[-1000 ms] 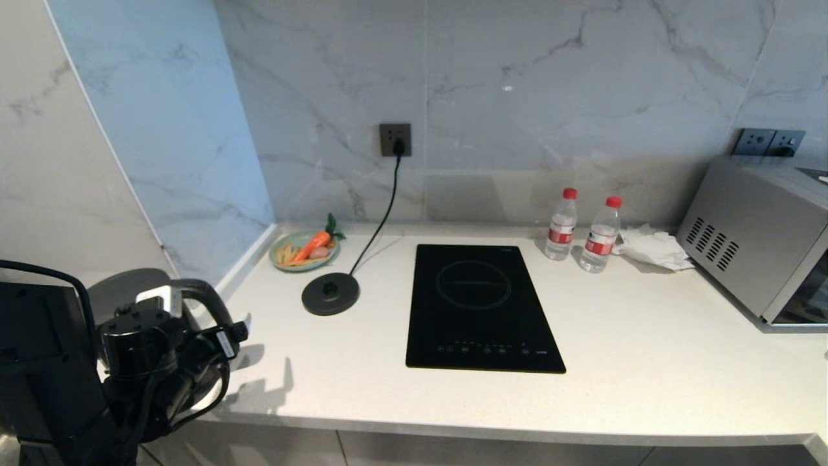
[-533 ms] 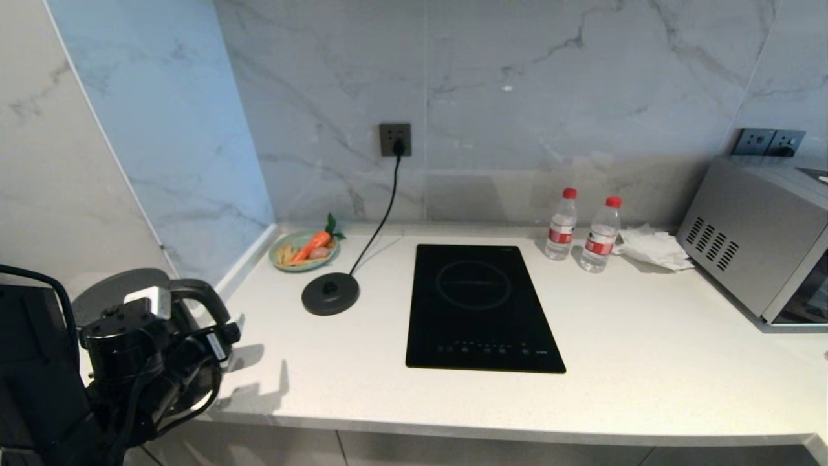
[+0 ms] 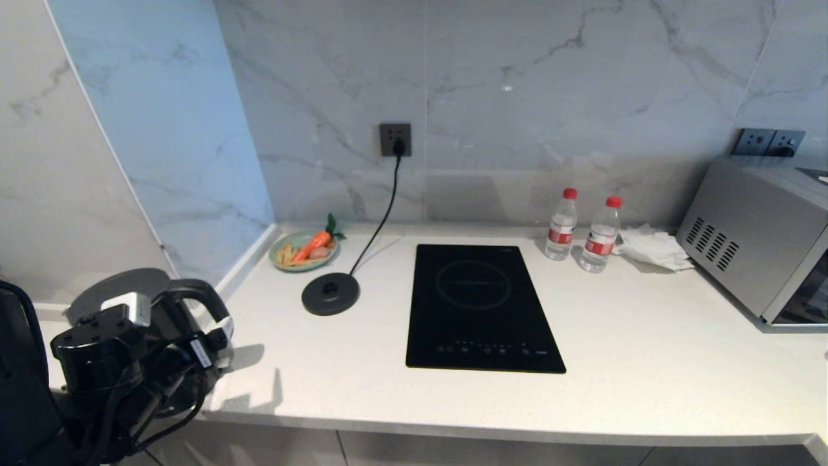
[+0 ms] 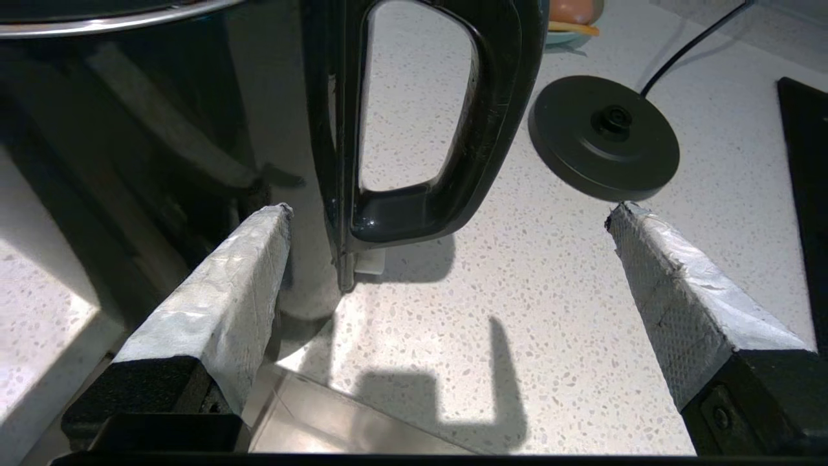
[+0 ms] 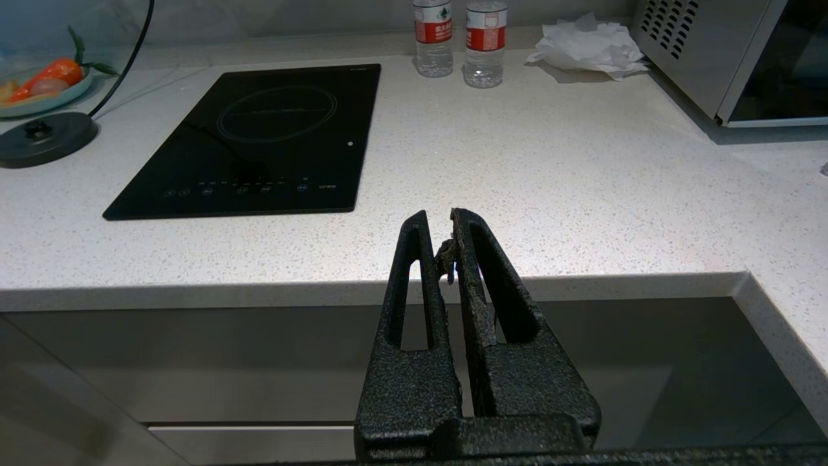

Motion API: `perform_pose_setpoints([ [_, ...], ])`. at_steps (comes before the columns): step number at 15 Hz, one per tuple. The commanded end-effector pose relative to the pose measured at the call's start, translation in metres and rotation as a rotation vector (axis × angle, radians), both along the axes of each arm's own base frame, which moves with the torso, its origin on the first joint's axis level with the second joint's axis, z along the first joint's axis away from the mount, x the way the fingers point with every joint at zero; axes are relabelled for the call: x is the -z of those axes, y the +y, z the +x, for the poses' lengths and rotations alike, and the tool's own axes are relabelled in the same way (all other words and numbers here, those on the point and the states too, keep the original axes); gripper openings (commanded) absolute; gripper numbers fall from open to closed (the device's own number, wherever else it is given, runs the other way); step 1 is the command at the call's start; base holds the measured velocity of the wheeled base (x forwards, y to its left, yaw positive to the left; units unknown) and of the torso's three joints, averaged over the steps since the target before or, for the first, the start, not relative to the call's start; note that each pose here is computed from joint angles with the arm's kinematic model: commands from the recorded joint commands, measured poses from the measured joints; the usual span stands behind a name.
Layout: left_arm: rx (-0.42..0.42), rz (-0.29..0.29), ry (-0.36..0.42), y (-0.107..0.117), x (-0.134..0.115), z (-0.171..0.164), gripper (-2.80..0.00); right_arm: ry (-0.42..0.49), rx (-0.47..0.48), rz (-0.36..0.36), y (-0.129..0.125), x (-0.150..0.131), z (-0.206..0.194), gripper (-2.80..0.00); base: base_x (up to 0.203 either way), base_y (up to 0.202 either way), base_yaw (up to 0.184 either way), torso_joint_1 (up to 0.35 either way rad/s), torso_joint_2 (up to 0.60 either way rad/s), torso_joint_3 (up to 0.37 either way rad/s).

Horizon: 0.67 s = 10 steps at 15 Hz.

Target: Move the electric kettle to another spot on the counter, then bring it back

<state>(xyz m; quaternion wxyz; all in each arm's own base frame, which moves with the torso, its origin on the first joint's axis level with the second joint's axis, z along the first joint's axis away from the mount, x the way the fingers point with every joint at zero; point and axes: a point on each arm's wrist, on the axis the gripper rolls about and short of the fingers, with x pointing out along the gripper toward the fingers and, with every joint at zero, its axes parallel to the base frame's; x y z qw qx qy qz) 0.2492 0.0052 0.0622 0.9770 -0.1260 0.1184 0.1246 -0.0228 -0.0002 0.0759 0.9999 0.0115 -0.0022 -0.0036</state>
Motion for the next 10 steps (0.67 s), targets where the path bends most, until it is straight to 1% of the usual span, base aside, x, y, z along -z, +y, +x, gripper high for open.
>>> perform_pose_setpoints([
  [1, -0.003, -0.003, -0.039, 0.0, -0.01, -0.007, 0.0, 0.0, 0.0, 0.0, 0.0, 0.0, 0.0, -2.8, 0.0, 0.0, 0.0, 0.0, 0.0, 0.0],
  [3, 0.006, -0.012, -0.089, 0.003, -0.024, -0.017, 0.0, 0.0, 0.0, 0.0, 0.0, 0.0, 0.0, -2.8, 0.0, 0.0, 0.0, 0.0, 0.0, 0.0],
  [5, 0.021, -0.02, -0.136, 0.01, -0.037, -0.033, 0.0, 0.0, 0.0, 0.0, 0.0, 0.0, 0.0, -2.8, 0.0, 0.0, 0.0, 0.0, 0.0, 0.0],
  [10, 0.003, -0.007, -0.262, 0.024, -0.064, -0.07, 0.0, 0.0, 0.0, 0.0, 0.0, 0.0, 0.0, -2.8, 0.0, 0.0, 0.0, 0.0, 0.0, 0.0],
])
